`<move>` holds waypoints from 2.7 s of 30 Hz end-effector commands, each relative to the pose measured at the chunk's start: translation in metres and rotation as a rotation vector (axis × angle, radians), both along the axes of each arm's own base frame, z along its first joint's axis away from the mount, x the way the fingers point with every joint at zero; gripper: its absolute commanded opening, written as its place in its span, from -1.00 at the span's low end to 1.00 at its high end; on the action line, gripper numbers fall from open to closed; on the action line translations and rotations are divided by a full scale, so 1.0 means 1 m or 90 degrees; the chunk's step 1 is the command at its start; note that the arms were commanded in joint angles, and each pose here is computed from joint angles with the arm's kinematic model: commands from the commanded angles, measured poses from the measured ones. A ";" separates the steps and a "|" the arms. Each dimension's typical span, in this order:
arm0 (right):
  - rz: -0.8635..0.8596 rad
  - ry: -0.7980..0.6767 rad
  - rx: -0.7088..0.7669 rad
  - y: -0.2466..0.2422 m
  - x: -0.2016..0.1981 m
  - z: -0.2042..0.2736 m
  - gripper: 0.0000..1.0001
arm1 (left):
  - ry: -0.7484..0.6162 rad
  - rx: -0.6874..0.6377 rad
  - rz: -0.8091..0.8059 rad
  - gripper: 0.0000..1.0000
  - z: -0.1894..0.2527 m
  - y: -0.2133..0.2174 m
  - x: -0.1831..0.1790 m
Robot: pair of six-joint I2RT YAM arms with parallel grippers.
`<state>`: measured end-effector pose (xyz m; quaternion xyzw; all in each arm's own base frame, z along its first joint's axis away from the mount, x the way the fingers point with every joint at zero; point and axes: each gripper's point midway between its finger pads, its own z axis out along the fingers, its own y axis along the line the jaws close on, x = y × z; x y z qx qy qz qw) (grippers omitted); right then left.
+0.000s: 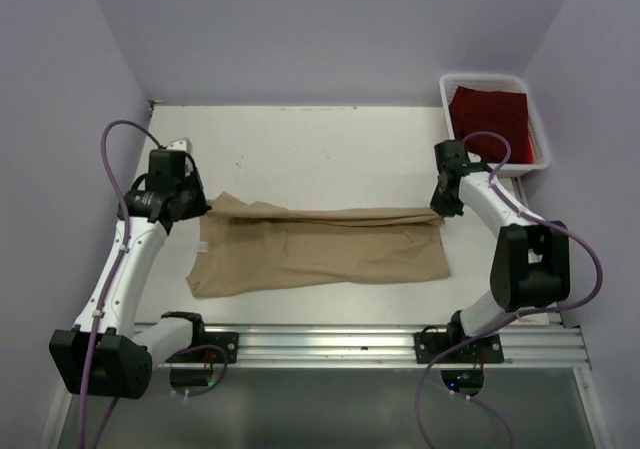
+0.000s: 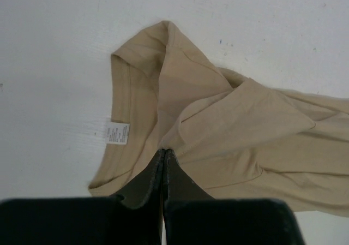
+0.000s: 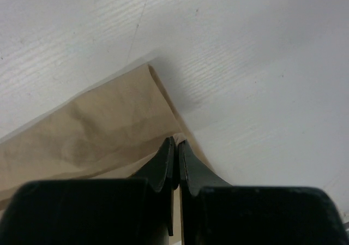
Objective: Fold and stack the t-shirts
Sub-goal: Fold the tshirt
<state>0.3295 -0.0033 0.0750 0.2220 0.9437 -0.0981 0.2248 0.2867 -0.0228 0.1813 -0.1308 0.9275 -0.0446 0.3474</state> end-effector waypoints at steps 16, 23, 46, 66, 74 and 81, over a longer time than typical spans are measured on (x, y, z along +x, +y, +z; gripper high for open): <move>0.037 0.006 0.027 0.016 -0.027 -0.006 -0.83 | 0.073 0.014 0.023 -1.00 -0.028 0.010 -0.059; 0.048 0.001 0.014 0.017 -0.035 0.009 -0.04 | 0.087 -0.038 0.013 -0.03 -0.013 -0.004 -0.075; 0.117 0.003 0.154 0.070 0.014 -0.015 -1.00 | 0.001 -0.214 -0.022 -0.91 -0.057 -0.053 -0.004; 0.116 0.102 0.152 0.073 -0.034 -0.076 -1.00 | 0.157 -0.243 0.039 -1.00 -0.180 -0.058 -0.009; 0.111 0.123 0.121 0.065 -0.052 -0.084 -1.00 | 0.153 -0.238 0.077 -1.00 -0.188 -0.059 0.100; 0.131 0.149 0.129 0.082 -0.077 -0.094 -1.00 | 0.118 -0.282 0.008 -1.00 -0.180 -0.087 0.188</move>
